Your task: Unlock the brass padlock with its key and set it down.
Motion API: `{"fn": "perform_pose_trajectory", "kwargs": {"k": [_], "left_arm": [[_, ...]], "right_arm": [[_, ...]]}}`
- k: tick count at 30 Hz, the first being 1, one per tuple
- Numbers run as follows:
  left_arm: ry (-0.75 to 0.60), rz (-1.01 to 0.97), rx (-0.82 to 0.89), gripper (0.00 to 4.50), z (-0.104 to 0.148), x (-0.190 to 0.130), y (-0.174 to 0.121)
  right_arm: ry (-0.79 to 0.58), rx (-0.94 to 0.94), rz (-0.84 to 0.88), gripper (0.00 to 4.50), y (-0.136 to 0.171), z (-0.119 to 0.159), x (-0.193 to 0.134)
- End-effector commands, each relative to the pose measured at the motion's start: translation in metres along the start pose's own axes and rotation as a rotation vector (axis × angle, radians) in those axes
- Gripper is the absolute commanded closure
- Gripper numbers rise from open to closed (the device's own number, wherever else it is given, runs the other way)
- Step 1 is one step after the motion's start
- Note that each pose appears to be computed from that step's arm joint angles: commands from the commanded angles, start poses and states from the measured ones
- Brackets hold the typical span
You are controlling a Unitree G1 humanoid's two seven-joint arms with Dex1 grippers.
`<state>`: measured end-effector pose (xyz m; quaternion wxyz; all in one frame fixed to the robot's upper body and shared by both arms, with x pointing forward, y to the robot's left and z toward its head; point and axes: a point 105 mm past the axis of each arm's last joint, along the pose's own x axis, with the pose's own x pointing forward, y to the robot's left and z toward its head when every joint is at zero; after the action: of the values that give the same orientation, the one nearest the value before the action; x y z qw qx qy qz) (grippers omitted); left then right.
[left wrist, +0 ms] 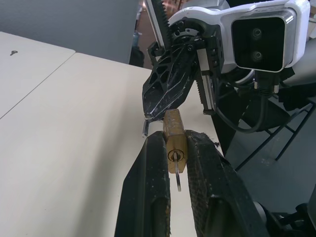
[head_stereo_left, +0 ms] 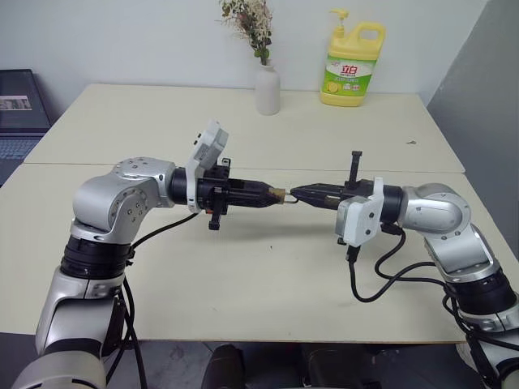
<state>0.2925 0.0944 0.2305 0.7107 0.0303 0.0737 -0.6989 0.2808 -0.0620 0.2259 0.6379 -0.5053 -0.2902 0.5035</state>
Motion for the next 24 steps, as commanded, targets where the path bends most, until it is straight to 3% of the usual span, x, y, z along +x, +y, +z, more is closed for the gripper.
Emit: {"fn": "perform_pose_trajectory", "kwargs": {"k": [1,24], "left_arm": [[-0.017,-0.016,0.044,4.34,0.011,-0.004,-0.007],[-0.040,-0.058,-0.012,4.34,0.012,-0.008,-0.015]], "right_arm": [[-0.038,-0.036,0.005,4.50,-0.005,0.007,-0.002],[-0.090,0.029,0.067,4.50,0.015,0.011,0.001]]}}
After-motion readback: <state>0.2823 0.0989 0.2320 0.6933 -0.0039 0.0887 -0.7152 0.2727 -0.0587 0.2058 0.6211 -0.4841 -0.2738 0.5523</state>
